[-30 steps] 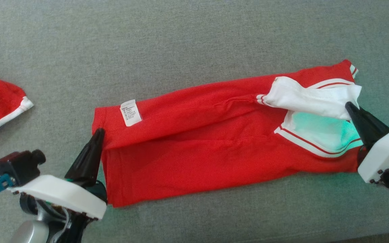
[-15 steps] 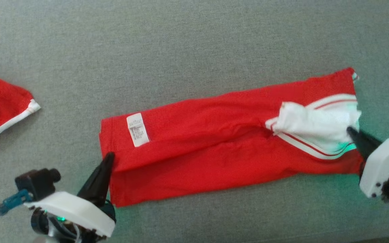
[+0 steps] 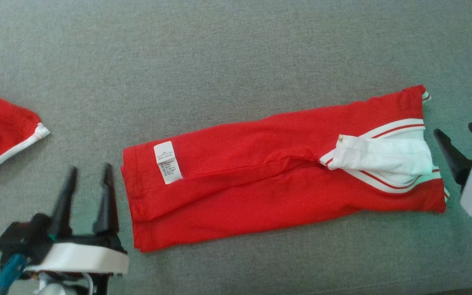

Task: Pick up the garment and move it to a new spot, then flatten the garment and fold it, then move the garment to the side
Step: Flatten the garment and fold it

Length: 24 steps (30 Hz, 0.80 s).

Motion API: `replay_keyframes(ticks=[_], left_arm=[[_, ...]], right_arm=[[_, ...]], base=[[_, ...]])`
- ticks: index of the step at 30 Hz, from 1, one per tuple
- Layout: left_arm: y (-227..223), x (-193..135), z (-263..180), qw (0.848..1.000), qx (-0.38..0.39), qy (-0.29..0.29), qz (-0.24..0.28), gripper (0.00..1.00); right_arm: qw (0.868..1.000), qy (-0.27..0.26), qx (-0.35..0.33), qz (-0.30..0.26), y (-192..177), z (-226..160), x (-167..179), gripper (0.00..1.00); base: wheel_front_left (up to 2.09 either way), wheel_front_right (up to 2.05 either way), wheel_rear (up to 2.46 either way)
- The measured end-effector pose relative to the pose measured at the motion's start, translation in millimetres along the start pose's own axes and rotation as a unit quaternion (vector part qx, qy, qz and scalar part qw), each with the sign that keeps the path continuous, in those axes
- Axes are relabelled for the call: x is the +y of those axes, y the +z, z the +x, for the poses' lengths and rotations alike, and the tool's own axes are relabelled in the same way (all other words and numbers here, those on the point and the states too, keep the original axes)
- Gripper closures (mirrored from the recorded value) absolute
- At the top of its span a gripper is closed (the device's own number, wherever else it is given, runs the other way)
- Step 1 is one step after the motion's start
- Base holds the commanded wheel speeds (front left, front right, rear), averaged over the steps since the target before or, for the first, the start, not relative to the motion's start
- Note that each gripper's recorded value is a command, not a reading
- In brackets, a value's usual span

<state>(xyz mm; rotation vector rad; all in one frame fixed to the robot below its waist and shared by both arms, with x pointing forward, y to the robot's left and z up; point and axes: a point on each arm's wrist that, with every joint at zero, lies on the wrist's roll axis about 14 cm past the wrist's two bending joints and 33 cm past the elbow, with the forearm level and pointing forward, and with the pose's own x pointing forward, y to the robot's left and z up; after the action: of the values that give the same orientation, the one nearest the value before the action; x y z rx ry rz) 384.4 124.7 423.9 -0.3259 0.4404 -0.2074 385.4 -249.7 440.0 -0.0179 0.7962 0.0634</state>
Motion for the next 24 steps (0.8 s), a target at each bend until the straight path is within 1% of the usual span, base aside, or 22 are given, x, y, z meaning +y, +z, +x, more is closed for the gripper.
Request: replay_keyframes(ticks=[1,3,4,5,7,9,13,16,20,21,22,24], left_arm=[[12.3,5.2,1.0,0.999,-0.037,0.015,0.013,0.0],[34.0,7.2,2.5,0.994,-0.105,0.032,0.027,0.0],[40.6,5.7,2.9,0.99,-0.13,0.036,0.034,0.0],[44.1,1.8,4.8,0.986,-0.154,0.036,0.05,0.0],[43.6,-1.0,5.8,0.984,-0.166,0.041,0.05,0.0],[40.8,-2.3,5.3,0.983,-0.169,0.046,0.053,0.0],[38.3,-3.1,6.2,0.982,-0.174,0.055,0.048,0.0],[41.7,-4.8,7.2,0.98,-0.185,0.054,0.04,0.0],[54.0,-1.3,6.1,0.975,-0.208,0.058,0.047,0.0],[56.3,0.3,5.0,0.974,-0.212,0.06,0.049,0.0],[57.9,2.3,3.8,0.973,-0.215,0.063,0.05,0.0],[58.8,5.5,1.9,0.972,-0.218,0.066,0.056,0.0]], right_arm=[[1.0,-0.003,0.0,0.0,2.5,2.6,-0.5,0.0],[1.0,-0.003,0.019,0.006,-4.1,12.1,2.2,0.0],[0.999,-0.003,0.037,0.006,-12.9,17.5,4.1,0.0],[0.997,-0.004,0.075,0.006,-33.5,27.8,7.7,0.0],[0.994,-0.006,0.109,-0.001,-50.6,36.2,9.5,0.0],[0.991,-0.003,0.131,-0.006,-59.7,42.7,12.6,0.0],[0.99,0.0,0.142,0.002,-54.5,56.9,13.4,0.0],[0.989,-0.012,0.147,0.004,-47.4,69.5,10.0,0.0],[0.986,0.002,0.168,0.013,-46.5,78.4,18.0,0.0],[0.985,0.01,0.172,0.018,-46.4,79.0,20.7,0.09],[0.984,0.017,0.174,0.025,-45.8,78.9,22.9,1.0],[0.983,0.035,0.175,0.038,-43.6,76.7,29.9,1.0]], base=[[0.0,0.0,0.0],[0.0,0.0,0.0],[0.0,0.0,0.0],[0.0,0.0,0.0],[0.0,0.0,0.0],[0.0,0.0,0.0],[0.0,0.0,0.0],[0.0,0.0,0.0],[0.0,0.0,0.0],[0.0,0.0,0.0],[0.0,0.0,0.0],[0.0,0.0,0.0]])
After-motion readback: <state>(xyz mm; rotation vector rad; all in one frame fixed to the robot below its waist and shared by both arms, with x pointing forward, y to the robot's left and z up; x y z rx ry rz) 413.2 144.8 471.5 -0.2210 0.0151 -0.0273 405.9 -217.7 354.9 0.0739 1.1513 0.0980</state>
